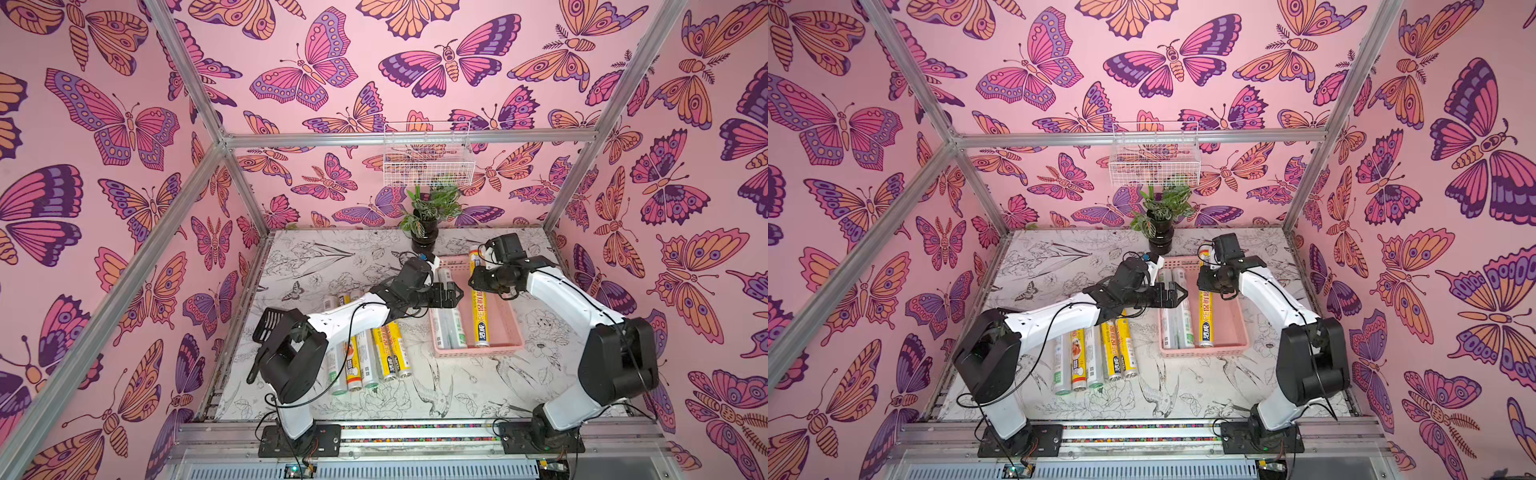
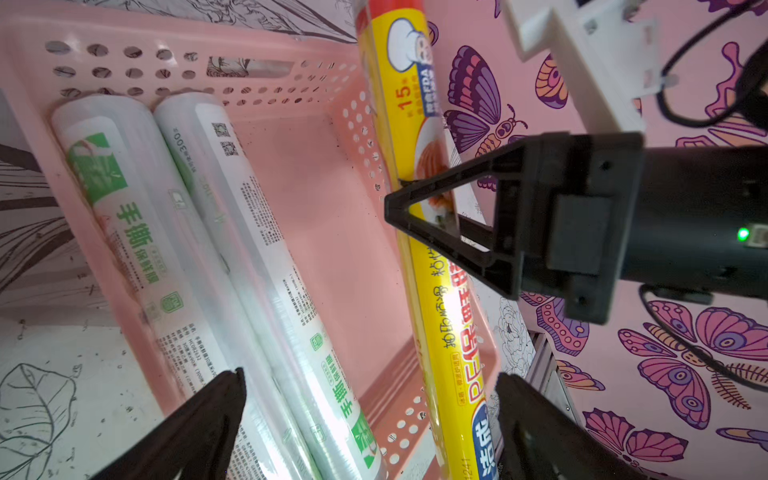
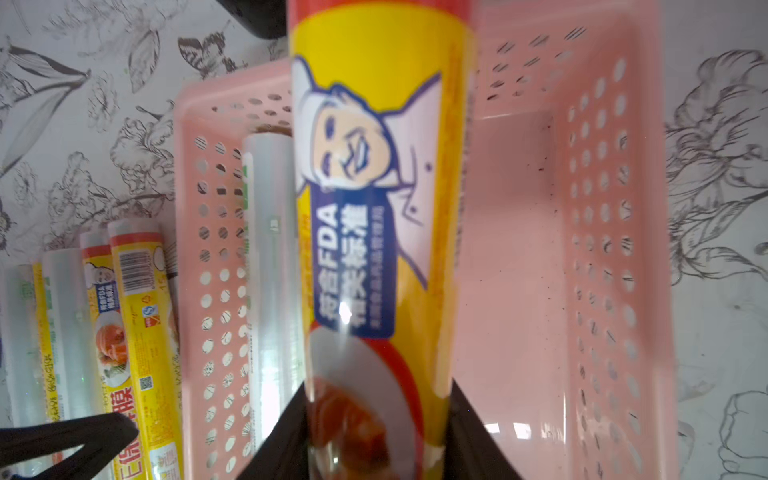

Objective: Put the plastic wrap into the basket
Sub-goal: Place the plastic wrap in the basket, then pick up the plastic wrap from the center of the board.

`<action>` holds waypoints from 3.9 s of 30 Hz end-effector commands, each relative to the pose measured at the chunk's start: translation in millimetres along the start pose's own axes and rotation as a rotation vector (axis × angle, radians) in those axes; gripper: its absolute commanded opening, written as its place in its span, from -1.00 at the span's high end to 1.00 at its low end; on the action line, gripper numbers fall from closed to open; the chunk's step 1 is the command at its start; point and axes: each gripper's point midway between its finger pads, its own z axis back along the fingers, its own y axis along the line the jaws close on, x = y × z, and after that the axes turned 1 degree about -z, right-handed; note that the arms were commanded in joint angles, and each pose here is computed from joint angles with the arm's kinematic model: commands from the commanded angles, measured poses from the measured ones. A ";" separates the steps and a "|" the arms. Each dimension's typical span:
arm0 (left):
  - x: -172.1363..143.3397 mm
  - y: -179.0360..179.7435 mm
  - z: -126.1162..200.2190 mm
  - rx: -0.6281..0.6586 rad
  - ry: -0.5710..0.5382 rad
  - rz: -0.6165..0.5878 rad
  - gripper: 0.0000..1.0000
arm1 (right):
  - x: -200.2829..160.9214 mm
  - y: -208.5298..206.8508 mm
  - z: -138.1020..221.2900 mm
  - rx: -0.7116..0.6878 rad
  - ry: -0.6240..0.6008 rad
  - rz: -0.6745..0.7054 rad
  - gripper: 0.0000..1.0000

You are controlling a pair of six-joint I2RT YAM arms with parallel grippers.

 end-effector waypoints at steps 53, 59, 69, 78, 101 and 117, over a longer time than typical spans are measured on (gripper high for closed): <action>1.1 2.4 8.4 0.016 -0.003 0.012 -1.00 | -25.4 -9.0 -83.9 0.068 0.222 -0.045 0.15; 0.4 2.4 8.1 0.014 -0.001 0.011 -0.99 | -26.6 -10.7 -83.9 0.061 0.220 -0.052 0.07; -0.1 4.3 8.3 0.016 0.001 0.015 -1.00 | -26.0 -8.8 -82.5 0.070 0.217 -0.046 0.01; 0.1 6.3 9.8 0.021 -0.002 0.020 -1.00 | -23.8 -6.8 -75.8 0.073 0.199 -0.061 0.05; 5.9 25.8 39.1 0.121 -0.092 0.000 -0.99 | 0.1 34.4 7.6 0.171 -0.043 -0.074 0.06; -5.5 75.9 109.4 0.333 -0.278 0.041 -0.99 | -34.9 142.4 29.9 0.247 -0.111 0.123 0.12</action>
